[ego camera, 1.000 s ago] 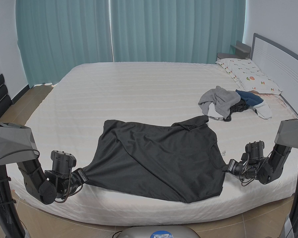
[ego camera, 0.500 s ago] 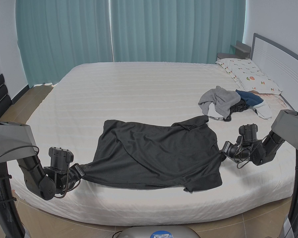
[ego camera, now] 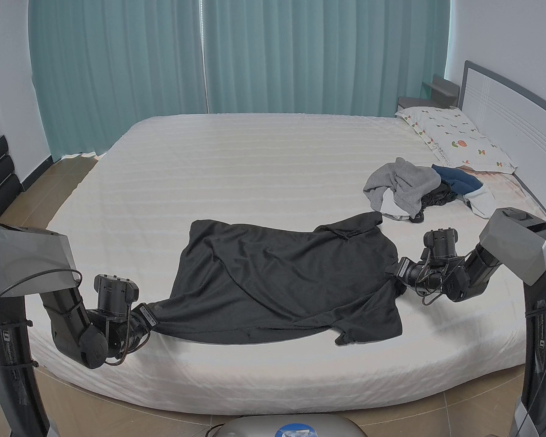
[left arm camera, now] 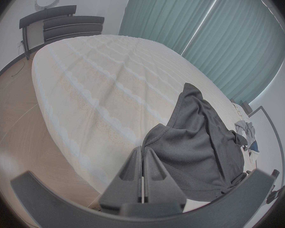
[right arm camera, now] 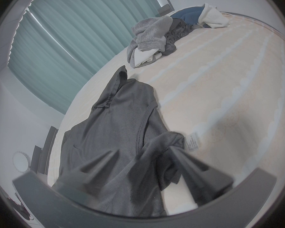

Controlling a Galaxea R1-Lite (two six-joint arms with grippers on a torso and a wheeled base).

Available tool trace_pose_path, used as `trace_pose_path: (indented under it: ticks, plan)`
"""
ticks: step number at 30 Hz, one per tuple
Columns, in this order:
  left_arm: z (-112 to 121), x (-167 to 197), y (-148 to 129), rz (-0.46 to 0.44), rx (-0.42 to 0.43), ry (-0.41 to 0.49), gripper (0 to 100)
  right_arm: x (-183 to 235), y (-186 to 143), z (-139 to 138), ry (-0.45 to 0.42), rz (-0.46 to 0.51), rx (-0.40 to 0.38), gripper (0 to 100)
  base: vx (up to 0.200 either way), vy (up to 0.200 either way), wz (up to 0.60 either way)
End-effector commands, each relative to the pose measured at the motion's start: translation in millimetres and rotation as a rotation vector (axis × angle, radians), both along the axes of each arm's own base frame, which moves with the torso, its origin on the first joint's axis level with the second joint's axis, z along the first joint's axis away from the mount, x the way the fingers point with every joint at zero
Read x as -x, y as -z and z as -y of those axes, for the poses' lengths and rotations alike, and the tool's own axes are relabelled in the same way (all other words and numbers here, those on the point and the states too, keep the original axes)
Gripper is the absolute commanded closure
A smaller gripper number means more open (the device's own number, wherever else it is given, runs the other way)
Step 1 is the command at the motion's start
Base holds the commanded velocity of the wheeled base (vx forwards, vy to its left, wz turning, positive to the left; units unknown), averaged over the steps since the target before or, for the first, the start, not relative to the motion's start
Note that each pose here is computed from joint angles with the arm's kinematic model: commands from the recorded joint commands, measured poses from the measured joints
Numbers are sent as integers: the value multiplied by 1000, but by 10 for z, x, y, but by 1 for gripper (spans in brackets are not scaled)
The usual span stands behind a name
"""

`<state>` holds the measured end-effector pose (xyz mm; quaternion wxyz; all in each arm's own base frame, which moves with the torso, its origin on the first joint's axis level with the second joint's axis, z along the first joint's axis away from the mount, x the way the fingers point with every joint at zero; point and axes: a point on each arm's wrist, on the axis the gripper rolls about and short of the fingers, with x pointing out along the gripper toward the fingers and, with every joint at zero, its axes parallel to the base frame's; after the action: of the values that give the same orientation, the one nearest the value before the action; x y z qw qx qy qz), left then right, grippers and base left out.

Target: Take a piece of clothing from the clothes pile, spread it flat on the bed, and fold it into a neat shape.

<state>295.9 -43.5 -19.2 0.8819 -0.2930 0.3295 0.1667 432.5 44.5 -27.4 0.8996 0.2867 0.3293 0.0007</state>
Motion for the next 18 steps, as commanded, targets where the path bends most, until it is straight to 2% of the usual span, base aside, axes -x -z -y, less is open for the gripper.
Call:
trace_pose_path:
  ticks: [1, 4, 9, 10, 11, 12, 13, 18]
  plan:
    - [1, 8, 47, -17, -1, 2, 100, 107, -207, 161, 19, 16, -15, 0, 0, 0, 0]
    - [5, 12, 39, -15, 0, 5, 100, 254, -362, 249, 4, 16, -32, 0, 0, 0, 0]
    - [9, 19, 25, -12, 3, 6, 100, 431, -427, 313, -1, -5, -27, 0, 0, 0, 0]
    - [8, 26, 24, -14, 3, 8, 100, 674, -383, 304, -58, -61, -22, 0, 0, 0, 0]
    - [8, 26, 24, -14, 3, 8, 100, 674, -383, 304, -58, -61, -22, 0, 0, 0, 0]
    - [7, 34, 32, -19, 3, 10, 100, 848, -342, 277, -125, -76, -13, 0, 0, 0, 0]
    - [7, 35, 36, -20, 3, 10, 100, 939, -288, 257, -155, -86, 1, 0, 0, 0, 0]
    - [19, 47, 40, -24, 2, 16, 100, 1141, -115, 98, -224, -112, 22, 0, 0, 0, 0]
